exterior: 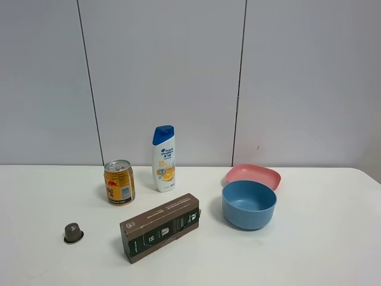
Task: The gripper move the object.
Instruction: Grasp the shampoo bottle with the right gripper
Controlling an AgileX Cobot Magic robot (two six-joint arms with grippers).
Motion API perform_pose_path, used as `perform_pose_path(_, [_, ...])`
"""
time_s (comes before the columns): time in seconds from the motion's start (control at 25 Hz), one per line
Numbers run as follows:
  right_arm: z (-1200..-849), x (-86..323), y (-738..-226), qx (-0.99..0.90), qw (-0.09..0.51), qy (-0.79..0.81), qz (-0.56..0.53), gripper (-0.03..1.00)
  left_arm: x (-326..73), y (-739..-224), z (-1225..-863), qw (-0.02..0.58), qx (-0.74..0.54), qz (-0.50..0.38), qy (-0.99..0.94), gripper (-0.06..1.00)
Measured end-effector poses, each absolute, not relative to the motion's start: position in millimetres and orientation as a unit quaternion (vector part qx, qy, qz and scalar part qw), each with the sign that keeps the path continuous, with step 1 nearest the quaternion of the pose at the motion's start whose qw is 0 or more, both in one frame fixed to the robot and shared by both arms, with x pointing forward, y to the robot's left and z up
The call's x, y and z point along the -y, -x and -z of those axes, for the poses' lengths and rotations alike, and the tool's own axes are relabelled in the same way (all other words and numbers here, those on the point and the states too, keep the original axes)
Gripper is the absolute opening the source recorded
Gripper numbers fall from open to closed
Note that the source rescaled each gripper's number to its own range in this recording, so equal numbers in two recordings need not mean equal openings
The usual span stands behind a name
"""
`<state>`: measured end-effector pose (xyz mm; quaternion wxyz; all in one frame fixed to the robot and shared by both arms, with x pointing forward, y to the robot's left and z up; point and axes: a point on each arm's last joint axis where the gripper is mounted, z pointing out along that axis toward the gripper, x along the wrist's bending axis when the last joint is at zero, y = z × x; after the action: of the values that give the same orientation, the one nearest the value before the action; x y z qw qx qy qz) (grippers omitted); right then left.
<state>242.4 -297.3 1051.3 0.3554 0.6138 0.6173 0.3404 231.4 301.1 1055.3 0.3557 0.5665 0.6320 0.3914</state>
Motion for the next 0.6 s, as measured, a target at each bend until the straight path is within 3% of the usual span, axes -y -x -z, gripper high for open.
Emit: perform_pose_path(0.6, [-1051.3, 297.3, -242.4, -0.617, 0.355, -0.614, -0.34, 1.0, -301.1, -231.4, -1055.3, 0.356, -0.632, -0.391, -0.566, 1.0])
